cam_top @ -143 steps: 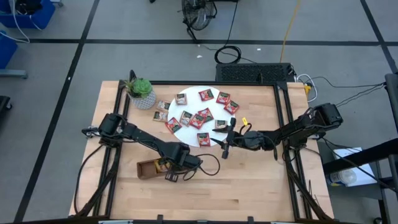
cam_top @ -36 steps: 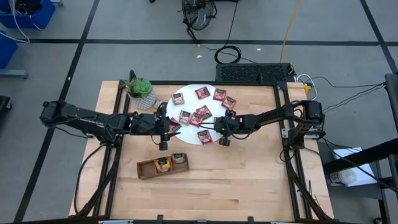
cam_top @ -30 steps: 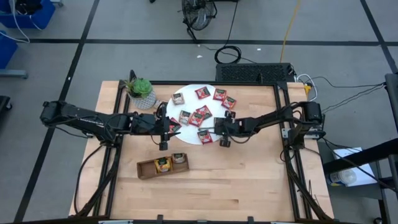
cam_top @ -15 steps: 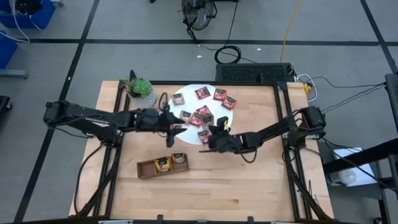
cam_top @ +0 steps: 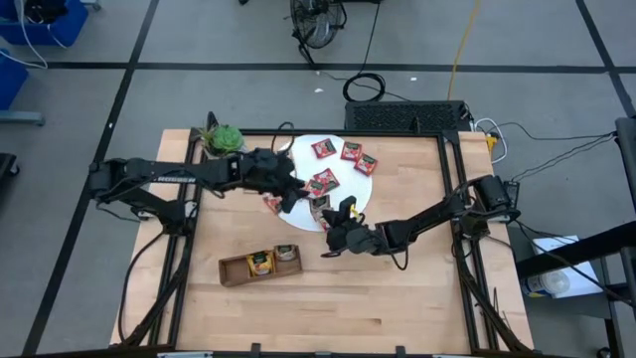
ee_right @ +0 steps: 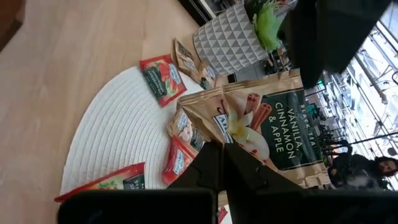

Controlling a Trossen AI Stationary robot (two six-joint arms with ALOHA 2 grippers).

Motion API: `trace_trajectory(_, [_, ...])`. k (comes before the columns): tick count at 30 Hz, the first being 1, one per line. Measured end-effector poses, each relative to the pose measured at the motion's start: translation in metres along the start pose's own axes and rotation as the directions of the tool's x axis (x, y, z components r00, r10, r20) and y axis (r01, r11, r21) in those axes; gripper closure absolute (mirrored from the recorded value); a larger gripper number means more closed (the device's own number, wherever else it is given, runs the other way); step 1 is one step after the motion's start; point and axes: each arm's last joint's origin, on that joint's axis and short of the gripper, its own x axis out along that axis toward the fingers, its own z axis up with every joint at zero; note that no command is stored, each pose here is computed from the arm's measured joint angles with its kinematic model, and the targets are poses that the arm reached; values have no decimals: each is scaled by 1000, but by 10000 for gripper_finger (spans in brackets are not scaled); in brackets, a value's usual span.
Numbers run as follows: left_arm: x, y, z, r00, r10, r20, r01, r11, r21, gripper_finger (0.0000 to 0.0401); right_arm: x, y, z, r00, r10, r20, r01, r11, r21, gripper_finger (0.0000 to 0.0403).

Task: Pick & Place Tea
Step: Put the brown tea bag into the right section of the wooden organizer

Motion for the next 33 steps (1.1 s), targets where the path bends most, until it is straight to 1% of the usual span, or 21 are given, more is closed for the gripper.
trace_trajectory(4, [9,-2,4,997,-69,-40,68,998,-11,215,-2,-2,4,1000,-13,28,13,1000,7,402])
trace_trajectory(8, [24,-5,0,991,-91,-95,89,996,-31,215,-2,-2,5,999,-16,32,15,1000,2,402])
trace_trajectory(12, [33,-10,-1,988,-104,-112,102,994,-24,214,-2,-3,5,999,-17,33,17,1000,10,403])
trace_trajectory(14, [35,-11,-1,987,-103,-121,101,995,-23,214,-2,-2,5,999,-17,33,16,1000,10,403])
trace_trajectory(20, [33,-15,9,989,-116,-92,117,993,11,215,-2,-2,4,999,-15,32,15,1000,9,402])
trace_trajectory(22, [32,-17,12,986,-138,-98,140,990,16,218,-2,-2,4,999,-13,29,13,1000,5,402])
trace_trajectory(25, [32,-18,10,975,-175,-139,178,984,6,249,-2,-2,4,999,-12,29,12,1000,4,402])
trace_trajectory(27, [32,-18,9,973,-171,-157,174,985,0,287,-2,-2,4,999,-12,31,12,1000,6,402])
trace_trajectory(31, [31,-17,8,973,-162,-164,165,986,2,374,-2,-2,5,999,-15,34,14,1000,11,402])
trace_trajectory(32, [32,-17,8,973,-162,-164,165,986,6,387,-2,-2,5,999,-15,35,14,1000,12,402])
trace_trajectory(33, [32,-17,8,973,-162,-164,166,986,15,391,-2,-2,5,999,-15,35,15,1000,12,402])
